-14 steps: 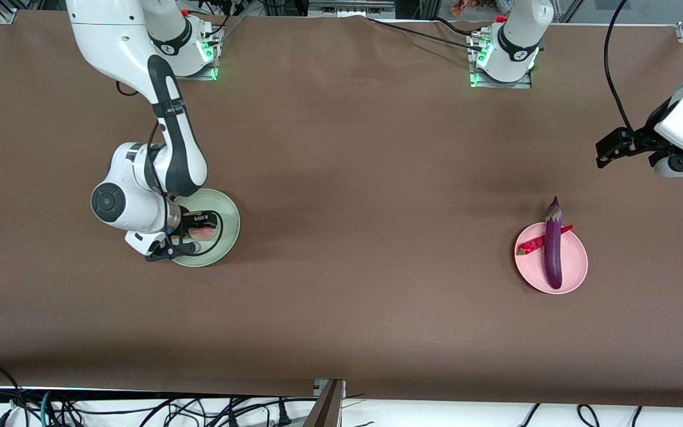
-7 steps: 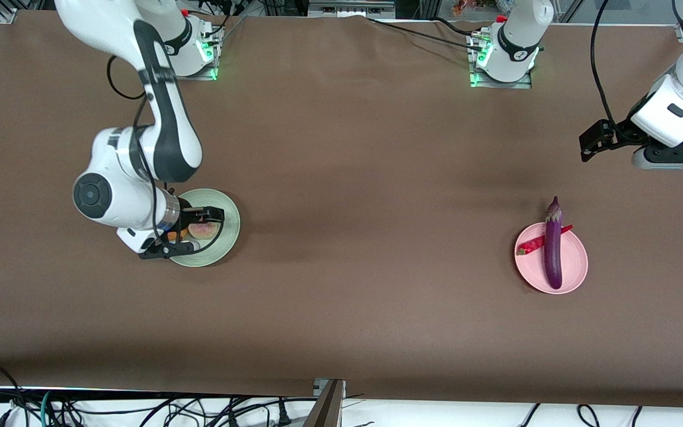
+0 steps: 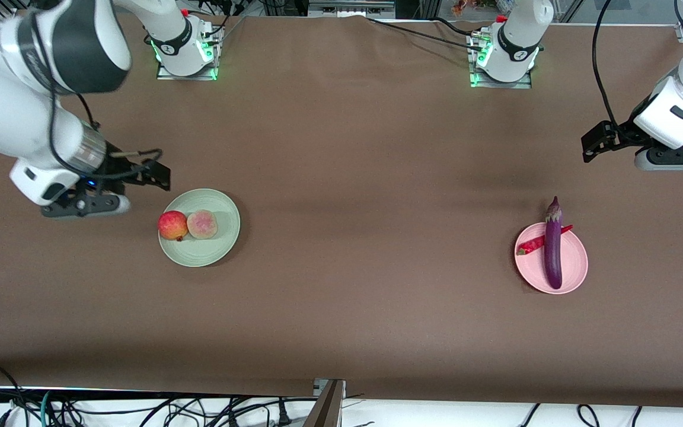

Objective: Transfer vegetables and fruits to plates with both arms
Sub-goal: 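Release the peach on the green plate and raise the right gripper to rest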

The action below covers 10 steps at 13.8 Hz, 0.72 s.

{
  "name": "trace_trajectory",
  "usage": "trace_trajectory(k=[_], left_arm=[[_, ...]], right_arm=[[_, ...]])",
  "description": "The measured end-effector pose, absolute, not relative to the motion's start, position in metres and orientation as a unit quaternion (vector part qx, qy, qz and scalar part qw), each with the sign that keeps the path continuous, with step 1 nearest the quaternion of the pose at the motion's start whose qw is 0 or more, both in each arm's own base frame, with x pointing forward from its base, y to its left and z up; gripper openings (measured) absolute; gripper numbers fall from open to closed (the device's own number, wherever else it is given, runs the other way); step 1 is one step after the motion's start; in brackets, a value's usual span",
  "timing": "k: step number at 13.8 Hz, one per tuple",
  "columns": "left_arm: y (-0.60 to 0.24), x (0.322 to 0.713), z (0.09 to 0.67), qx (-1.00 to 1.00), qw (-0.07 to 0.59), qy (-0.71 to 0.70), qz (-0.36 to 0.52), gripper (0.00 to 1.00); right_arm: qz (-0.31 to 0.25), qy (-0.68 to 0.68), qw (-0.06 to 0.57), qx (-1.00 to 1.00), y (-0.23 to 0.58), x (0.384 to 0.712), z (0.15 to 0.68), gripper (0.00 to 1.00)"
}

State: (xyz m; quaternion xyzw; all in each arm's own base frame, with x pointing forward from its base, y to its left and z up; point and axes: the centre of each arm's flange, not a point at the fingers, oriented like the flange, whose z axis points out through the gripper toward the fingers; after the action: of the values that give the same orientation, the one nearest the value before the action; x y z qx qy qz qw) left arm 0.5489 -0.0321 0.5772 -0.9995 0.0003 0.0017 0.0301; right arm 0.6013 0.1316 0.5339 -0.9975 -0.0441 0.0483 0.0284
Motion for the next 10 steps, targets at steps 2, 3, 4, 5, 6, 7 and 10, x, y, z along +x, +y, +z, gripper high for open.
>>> trace_trajectory(k=[2, 3, 4, 5, 6, 7, 10], left_arm=[[-0.032, 0.549, 0.577, -1.000, 0.030, 0.000, 0.002, 1.00], [-0.032, 0.549, 0.577, -1.000, 0.030, 0.000, 0.002, 1.00], [-0.031, 0.549, 0.577, -1.000, 0.030, 0.000, 0.002, 1.00], [-0.031, 0.549, 0.577, -1.000, 0.030, 0.000, 0.002, 1.00], [-0.031, 0.549, 0.577, -1.000, 0.030, 0.000, 0.002, 1.00], [-0.031, 0.549, 0.577, -1.000, 0.030, -0.001, 0.002, 1.00], [-0.030, 0.549, 0.577, -1.000, 0.030, -0.001, 0.002, 1.00]], right_arm=[[0.083, -0.047, 0.026, -0.995, 0.131, 0.591, 0.544, 1.00], [0.084, -0.046, 0.027, -0.995, 0.131, 0.591, 0.546, 1.00], [0.081, -0.043, 0.027, -0.995, 0.127, 0.592, 0.547, 1.00], [0.080, -0.038, 0.027, -0.996, 0.122, 0.593, 0.547, 1.00], [0.079, -0.034, 0.028, -0.996, 0.115, 0.594, 0.548, 1.00], [0.078, -0.034, 0.032, -0.996, 0.103, 0.595, 0.549, 1.00], [0.074, -0.044, 0.039, -0.996, 0.068, 0.590, 0.559, 1.00]])
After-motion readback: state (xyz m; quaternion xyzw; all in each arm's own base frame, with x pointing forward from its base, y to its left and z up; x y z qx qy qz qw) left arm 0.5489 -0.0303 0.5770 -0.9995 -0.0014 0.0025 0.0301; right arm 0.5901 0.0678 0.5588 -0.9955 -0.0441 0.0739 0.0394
